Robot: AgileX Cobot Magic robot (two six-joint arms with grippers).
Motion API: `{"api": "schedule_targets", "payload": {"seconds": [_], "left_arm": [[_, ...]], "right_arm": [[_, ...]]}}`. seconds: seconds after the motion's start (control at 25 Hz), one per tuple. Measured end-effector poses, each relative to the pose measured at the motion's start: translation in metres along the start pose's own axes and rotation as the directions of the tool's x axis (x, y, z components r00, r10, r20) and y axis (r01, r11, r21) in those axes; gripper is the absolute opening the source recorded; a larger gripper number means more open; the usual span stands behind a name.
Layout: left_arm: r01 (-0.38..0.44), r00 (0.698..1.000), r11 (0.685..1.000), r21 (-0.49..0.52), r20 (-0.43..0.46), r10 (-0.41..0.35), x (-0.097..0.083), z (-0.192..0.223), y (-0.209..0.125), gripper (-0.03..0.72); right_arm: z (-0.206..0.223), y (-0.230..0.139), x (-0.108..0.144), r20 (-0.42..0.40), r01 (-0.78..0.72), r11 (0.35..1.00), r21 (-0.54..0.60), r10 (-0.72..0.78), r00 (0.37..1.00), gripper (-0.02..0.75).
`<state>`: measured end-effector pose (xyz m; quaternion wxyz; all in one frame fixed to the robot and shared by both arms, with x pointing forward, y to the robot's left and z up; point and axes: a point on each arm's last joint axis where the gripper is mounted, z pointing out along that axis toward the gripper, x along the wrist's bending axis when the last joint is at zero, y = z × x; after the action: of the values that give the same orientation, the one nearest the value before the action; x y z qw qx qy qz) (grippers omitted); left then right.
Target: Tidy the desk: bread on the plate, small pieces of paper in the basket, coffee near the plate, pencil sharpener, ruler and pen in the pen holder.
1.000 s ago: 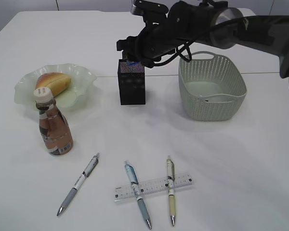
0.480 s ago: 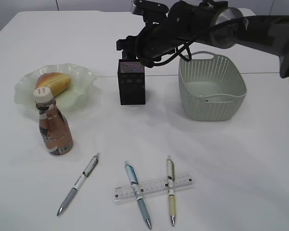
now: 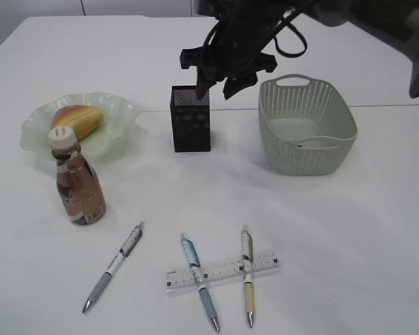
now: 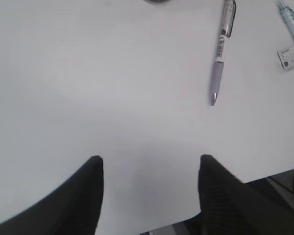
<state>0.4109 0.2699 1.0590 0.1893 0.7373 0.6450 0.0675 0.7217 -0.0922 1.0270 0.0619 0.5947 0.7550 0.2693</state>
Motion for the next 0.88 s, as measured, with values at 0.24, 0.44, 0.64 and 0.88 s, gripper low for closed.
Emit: {"api": "schedule_targets", "payload": {"seconds": [0.24, 0.44, 0.64, 0.88], "left_arm": [[0.007, 1.0, 1.0, -0.027, 0.009, -0.007, -0.001, 0.0, 0.002, 0.45], [0.016, 1.0, 1.0, -0.026, 0.023, -0.015, -0.002, 0.0, 0.002, 0.45], [0.016, 1.0, 1.0, -0.026, 0.024, -0.015, -0.002, 0.0, 0.002, 0.45], [0.017, 1.0, 1.0, -0.027, 0.025, -0.016, -0.002, 0.0, 0.002, 0.449]], "right_arm": [[-0.024, 0.005, -0.002, 0.1, 0.023, 0.999, 0.023, -0.025, 0.995, 0.409], [-0.045, 0.008, 0.004, 0.096, 0.011, 1.0, -0.007, -0.01, 0.995, 0.408], [-0.058, -0.009, 0.004, 0.124, 0.009, 0.998, 0.056, -0.015, 0.992, 0.407], [-0.065, -0.053, 0.007, 0.158, 0.016, 0.978, 0.209, -0.05, 0.986, 0.407]]}}
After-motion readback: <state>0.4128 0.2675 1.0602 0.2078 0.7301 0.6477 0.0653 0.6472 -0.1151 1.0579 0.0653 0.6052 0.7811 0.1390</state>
